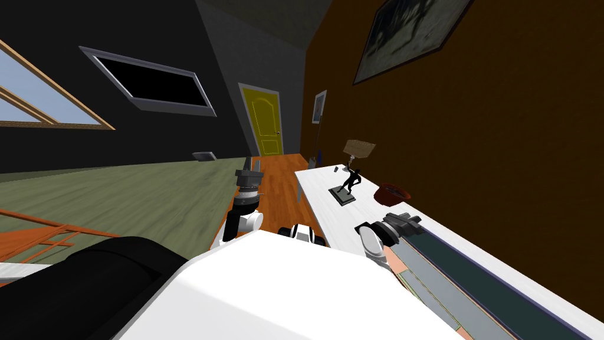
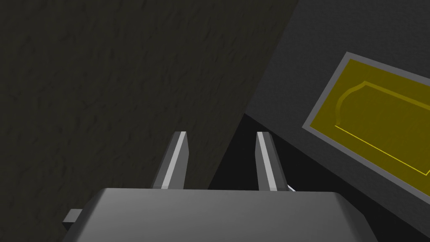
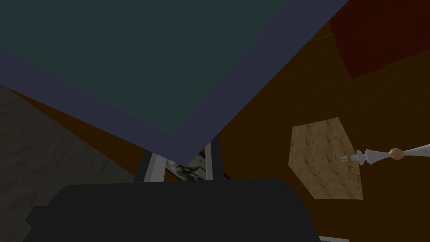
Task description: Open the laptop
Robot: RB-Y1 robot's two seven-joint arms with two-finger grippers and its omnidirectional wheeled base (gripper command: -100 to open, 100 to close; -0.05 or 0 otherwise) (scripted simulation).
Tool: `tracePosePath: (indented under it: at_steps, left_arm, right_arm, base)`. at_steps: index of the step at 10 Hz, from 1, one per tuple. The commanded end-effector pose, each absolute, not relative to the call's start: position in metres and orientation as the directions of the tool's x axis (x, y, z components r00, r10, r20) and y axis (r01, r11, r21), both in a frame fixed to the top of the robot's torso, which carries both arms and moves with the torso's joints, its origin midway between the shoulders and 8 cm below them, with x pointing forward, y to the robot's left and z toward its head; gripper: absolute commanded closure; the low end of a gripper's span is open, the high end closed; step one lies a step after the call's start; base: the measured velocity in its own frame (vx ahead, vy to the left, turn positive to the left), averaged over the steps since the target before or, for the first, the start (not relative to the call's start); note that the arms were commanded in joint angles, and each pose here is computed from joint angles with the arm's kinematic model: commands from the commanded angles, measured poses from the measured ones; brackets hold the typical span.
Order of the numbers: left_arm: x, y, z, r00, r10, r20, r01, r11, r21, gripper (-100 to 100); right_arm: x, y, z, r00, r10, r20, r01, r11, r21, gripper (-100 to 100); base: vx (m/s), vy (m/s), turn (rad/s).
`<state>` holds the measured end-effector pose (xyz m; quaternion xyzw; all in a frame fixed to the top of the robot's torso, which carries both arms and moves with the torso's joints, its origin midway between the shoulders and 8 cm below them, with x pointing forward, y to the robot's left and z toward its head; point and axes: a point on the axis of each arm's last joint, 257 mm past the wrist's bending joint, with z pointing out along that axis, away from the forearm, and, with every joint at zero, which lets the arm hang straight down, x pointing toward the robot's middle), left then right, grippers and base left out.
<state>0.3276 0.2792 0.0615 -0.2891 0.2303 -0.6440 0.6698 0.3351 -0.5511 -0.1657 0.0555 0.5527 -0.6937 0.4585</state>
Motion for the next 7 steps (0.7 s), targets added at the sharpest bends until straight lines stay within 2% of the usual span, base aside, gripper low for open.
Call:
tracePosePath:
  at_steps: [1,7]
  left_arm:
    - [0.328,0.279,0.062,0.064,-0.996,0.064,0.730,0.003,-0.684,0]
    - [0.328,0.279,0.062,0.064,-0.996,0.064,0.730,0.003,-0.684,0]
  right_arm:
    - [0.326,-0.546,-0.178,-0.591,-0.556,-0.584,0.696,0.013,-0.718,100]
    - [0.340,-0.517,-0.191,-0.579,-0.591,-0.562,0.701,-0.008,-0.713,100]
  base:
    - [0.003,0.012,0.012]
    - [-0.024,-0.023,-0.003]
